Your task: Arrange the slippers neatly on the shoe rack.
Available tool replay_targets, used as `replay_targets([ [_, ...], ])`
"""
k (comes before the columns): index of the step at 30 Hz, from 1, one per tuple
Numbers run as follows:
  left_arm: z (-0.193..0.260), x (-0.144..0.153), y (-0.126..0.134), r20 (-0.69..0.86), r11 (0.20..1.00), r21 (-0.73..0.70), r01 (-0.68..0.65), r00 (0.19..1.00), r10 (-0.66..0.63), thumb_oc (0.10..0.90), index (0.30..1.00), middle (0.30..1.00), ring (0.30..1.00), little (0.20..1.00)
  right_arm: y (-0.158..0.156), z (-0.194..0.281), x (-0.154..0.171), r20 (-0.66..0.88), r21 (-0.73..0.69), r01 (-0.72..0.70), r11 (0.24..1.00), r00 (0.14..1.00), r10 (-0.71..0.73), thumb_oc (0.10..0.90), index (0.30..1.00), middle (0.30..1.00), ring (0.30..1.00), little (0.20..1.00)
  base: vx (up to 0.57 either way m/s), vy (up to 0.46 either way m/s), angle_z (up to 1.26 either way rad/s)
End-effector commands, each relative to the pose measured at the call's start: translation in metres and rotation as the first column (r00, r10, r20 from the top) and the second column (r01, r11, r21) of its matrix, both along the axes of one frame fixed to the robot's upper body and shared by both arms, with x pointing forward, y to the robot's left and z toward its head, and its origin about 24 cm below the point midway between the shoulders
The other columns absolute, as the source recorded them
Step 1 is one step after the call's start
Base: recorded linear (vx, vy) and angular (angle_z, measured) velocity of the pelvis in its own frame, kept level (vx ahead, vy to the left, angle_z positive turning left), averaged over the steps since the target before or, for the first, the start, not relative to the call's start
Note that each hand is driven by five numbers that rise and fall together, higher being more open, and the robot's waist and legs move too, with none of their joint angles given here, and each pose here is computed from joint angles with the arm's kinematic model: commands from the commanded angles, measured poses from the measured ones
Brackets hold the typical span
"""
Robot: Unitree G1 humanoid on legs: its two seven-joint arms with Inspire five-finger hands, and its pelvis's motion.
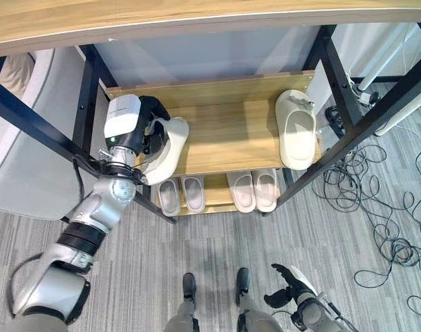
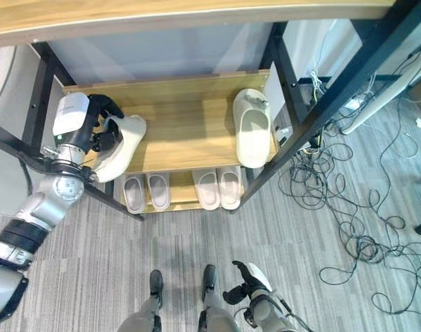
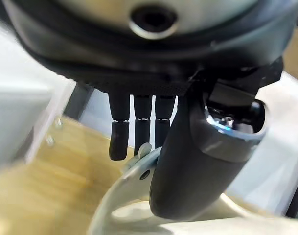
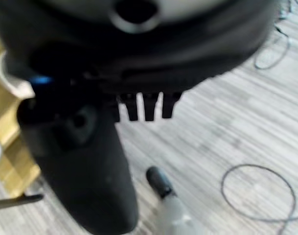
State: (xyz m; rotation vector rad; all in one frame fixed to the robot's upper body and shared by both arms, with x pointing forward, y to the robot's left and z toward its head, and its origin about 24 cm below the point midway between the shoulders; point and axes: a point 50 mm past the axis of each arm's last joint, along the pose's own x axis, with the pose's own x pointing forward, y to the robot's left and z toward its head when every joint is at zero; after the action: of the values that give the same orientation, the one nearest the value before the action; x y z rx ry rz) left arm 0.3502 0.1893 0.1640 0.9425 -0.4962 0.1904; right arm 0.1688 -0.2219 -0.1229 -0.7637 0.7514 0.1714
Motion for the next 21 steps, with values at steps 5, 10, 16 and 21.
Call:
replay_targets([
  [5, 0.051, 0.004, -0.008, 0.216, 0.995, -0.079, 0.059, 0.975, -0.041, 0.4, 0.3, 0.3, 0.3, 0.3, -0.019, 0.013, 0.002, 0.083, -0.043, 0.019, 0.999, 0.996, -0.016, 0.8, 0.9, 0.9, 0.9, 0.9, -0.01, 0.05, -0.23],
  [10, 0.051, 0.007, -0.003, 0.21, 0.994, -0.103, 0.037, 0.978, -0.015, 0.4, 0.3, 0.3, 0.3, 0.3, -0.027, 0.015, -0.004, 0.088, -0.052, 0.044, 0.998, 0.995, -0.039, 0.8, 0.9, 0.9, 0.9, 0.9, 0.02, 0.056, -0.2],
  [16, 0.068, 0.013, 0.0, 0.249, 0.996, -0.087, 0.009, 0.969, 0.013, 0.4, 0.3, 0.3, 0.3, 0.3, -0.035, 0.013, -0.013, 0.074, -0.057, 0.074, 0.996, 0.995, -0.07, 0.8, 0.9, 0.9, 0.9, 0.9, 0.03, 0.041, -0.21],
  [21, 0.096, 0.021, -0.002, 0.307, 0.999, -0.027, -0.019, 0.951, 0.026, 0.4, 0.3, 0.3, 0.3, 0.3, -0.035, 0.013, -0.014, 0.07, -0.053, 0.076, 0.996, 0.995, -0.072, 0.8, 0.9, 0.9, 0.9, 0.9, 0.03, 0.011, -0.02],
])
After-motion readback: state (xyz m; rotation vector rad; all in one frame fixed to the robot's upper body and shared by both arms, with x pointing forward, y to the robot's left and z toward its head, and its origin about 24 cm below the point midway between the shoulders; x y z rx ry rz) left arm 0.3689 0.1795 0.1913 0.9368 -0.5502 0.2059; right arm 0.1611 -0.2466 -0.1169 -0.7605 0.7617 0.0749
